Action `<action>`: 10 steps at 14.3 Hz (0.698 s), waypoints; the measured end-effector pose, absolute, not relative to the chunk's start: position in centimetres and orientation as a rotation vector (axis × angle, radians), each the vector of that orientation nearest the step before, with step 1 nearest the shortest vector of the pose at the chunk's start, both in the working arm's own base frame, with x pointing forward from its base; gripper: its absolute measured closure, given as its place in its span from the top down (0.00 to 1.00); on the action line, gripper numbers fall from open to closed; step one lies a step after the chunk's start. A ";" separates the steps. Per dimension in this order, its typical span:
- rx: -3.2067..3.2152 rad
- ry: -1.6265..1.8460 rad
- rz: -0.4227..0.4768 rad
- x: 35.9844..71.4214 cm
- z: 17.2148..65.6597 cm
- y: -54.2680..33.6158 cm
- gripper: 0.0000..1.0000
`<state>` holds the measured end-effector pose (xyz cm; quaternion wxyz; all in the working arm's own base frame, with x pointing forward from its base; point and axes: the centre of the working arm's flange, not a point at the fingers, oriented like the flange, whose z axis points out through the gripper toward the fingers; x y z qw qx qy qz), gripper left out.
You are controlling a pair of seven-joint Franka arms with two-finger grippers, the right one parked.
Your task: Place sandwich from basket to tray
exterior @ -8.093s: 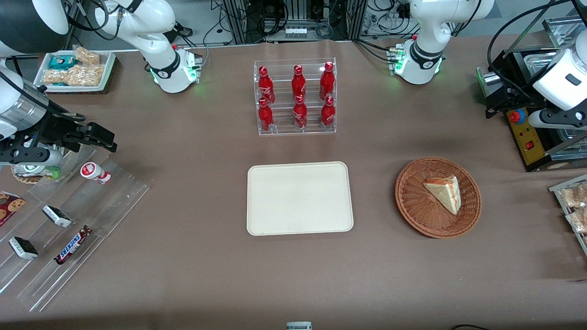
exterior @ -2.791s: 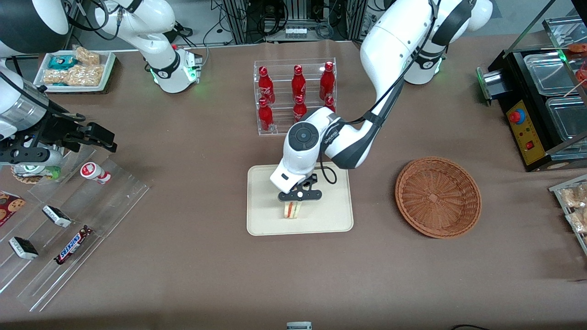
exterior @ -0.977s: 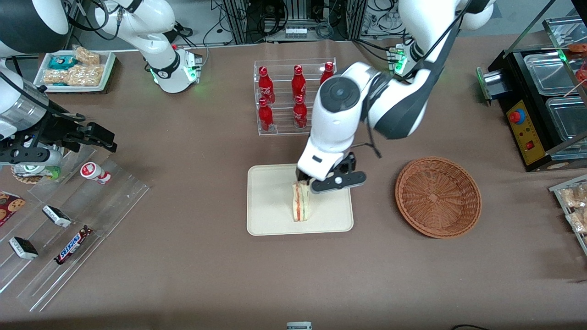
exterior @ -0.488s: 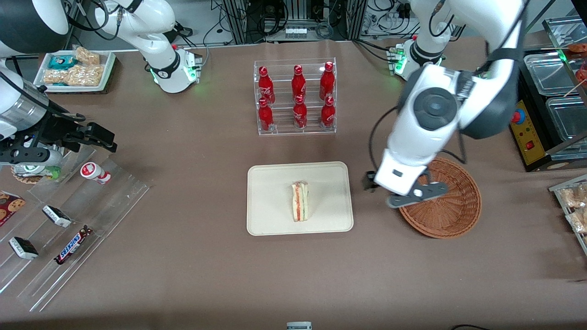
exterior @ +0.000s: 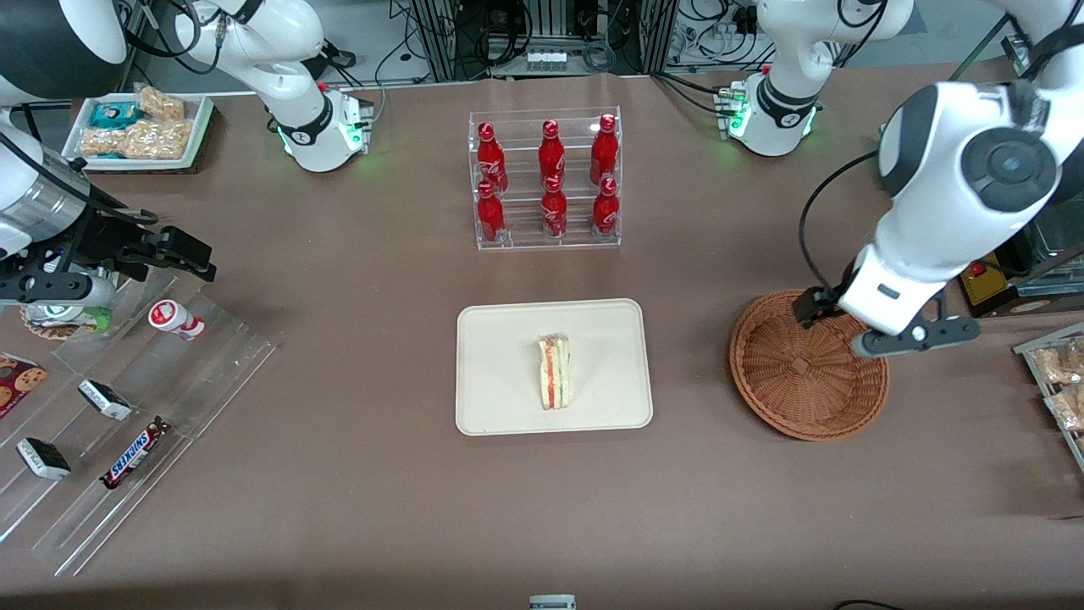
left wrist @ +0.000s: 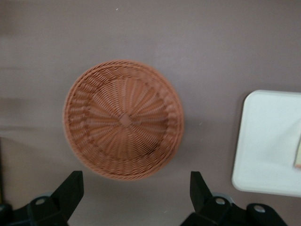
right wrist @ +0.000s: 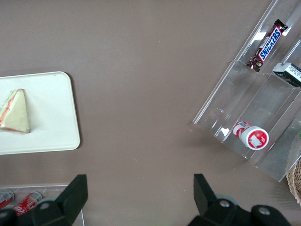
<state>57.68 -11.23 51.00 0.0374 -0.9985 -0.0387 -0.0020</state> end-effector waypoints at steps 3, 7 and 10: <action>-3.076 0.052 0.019 55.0 53.6 -8.2 1.00; -3.069 0.261 0.027 53.8 58.7 -5.3 1.00; -3.097 0.291 -0.021 54.2 60.9 -1.7 1.00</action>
